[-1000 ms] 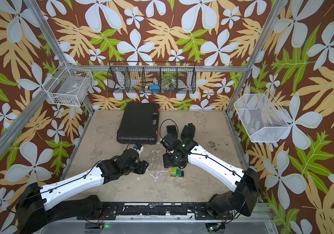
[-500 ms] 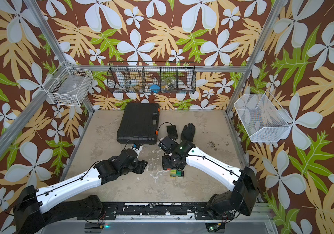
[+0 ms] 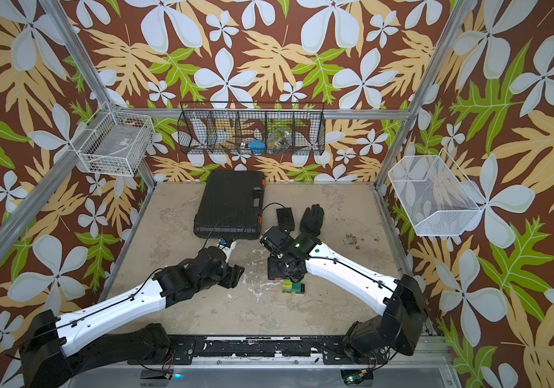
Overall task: Assemble a giraffe with lego
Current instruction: Assemble the lego brick with the lego brick.
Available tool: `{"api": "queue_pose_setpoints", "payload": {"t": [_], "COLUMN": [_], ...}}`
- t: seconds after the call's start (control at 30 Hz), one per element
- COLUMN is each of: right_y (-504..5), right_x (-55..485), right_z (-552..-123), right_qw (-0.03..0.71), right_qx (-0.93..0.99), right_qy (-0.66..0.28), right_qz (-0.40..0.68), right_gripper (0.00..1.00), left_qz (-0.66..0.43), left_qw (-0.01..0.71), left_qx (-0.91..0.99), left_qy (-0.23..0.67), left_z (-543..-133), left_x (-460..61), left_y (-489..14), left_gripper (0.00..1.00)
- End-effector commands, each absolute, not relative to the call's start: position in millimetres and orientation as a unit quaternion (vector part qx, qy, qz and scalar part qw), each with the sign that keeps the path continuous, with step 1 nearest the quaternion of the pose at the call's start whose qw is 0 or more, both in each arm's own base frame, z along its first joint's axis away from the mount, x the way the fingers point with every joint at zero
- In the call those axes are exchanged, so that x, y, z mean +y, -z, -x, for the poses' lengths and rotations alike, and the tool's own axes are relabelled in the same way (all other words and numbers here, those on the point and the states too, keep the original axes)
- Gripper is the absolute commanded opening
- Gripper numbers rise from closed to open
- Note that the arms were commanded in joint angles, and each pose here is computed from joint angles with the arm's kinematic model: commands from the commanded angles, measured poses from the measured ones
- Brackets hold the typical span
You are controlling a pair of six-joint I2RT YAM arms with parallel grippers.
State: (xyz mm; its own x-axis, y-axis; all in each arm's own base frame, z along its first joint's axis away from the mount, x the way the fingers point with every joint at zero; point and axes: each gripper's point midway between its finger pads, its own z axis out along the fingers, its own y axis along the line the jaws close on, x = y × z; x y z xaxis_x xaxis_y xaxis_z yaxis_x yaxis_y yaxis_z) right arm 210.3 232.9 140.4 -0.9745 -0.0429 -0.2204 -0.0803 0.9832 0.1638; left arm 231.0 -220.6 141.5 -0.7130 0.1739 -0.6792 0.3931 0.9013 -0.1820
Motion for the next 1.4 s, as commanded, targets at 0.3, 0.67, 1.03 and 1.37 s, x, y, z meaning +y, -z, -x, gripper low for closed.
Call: {"api": "queue_pose_setpoints", "payload": {"t": [0.3,0.67,1.03,1.37], "right_y": [-143.4,-143.1,-139.8,-136.4], "right_x": [228.6,222.2,220.0,221.4], "right_z": [-197.8,-200.3,-205.1,-208.2], "right_qw": [0.091,0.105,0.110,0.105], "right_qx": [0.994,0.993,0.993,0.993], "right_qy": [-0.057,-0.050,-0.048,-0.055], "right_qz": [0.018,0.001,-0.004,-0.007], "right_gripper": [0.43,0.43,0.43,0.43], "left_qz": [-0.164,-0.167,-0.169,-0.168], "left_qw": [0.355,0.357,0.356,0.357], "left_qx": [0.906,0.904,0.904,0.904], "left_qy": [0.165,0.168,0.165,0.164], "left_z": [-231.6,-231.9,-231.6,-232.2], "left_x": [-222.6,-224.0,-223.5,-223.0], "left_y": [-146.6,-147.5,-146.4,-146.7], "left_gripper": [0.70,0.70,0.70,0.70]}}
